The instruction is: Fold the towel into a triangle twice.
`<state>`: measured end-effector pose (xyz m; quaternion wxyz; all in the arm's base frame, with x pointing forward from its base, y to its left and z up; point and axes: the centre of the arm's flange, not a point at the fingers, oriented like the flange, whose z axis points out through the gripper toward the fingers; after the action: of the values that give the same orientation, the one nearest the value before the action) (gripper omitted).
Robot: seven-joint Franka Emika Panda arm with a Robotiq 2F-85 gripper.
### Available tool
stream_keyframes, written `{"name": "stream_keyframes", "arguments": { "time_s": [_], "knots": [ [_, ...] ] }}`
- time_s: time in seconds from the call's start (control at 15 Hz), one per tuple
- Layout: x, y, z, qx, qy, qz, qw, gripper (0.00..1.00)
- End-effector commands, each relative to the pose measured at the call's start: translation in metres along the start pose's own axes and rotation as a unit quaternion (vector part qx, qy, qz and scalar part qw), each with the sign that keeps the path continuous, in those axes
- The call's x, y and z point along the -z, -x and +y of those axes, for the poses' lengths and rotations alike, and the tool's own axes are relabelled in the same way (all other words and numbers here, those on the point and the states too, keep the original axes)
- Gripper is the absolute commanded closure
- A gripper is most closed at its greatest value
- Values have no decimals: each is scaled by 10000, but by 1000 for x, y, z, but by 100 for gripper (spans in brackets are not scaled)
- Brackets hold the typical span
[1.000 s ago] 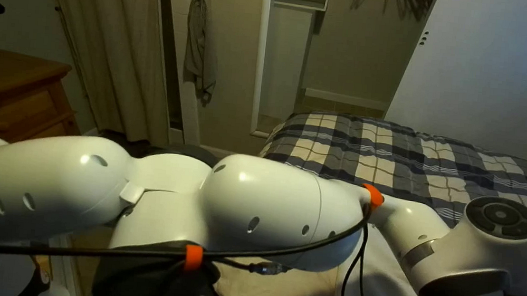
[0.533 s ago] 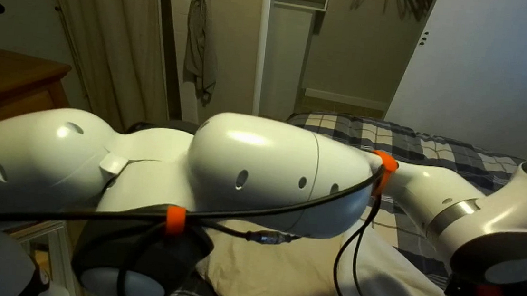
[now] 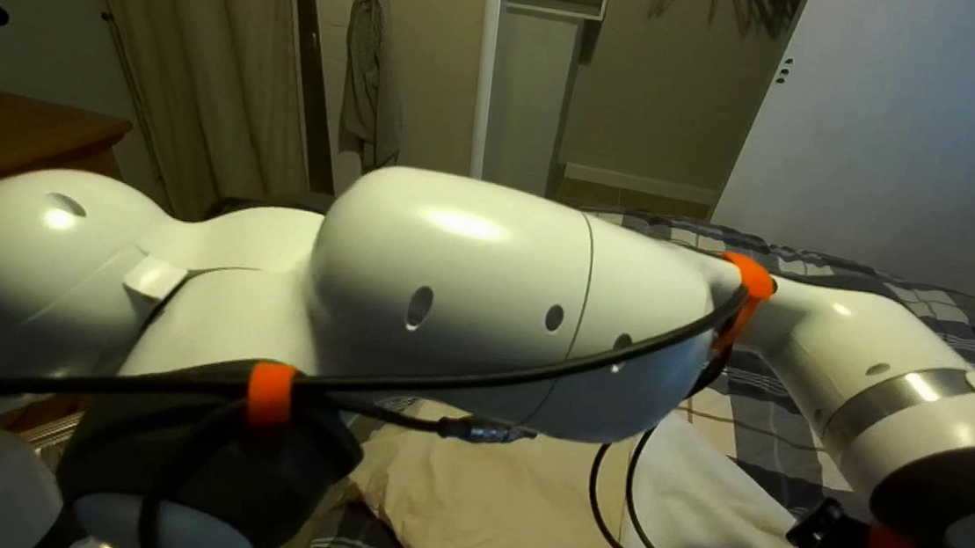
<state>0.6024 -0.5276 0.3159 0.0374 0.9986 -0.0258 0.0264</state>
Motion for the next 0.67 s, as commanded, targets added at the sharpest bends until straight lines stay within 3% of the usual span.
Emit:
{"name": "stream_keyframes", "arguments": {
  "time_s": [0.0, 0.27, 0.6],
  "knots": [
    [-23, 42, -10, -523, -457, 19, 9976, 0],
    [-51, 70, 4, -850, -591, -325, 9941, 0],
    [-75, 104, 50, -1562, -638, -557, 9841, 0]
  ]
}}
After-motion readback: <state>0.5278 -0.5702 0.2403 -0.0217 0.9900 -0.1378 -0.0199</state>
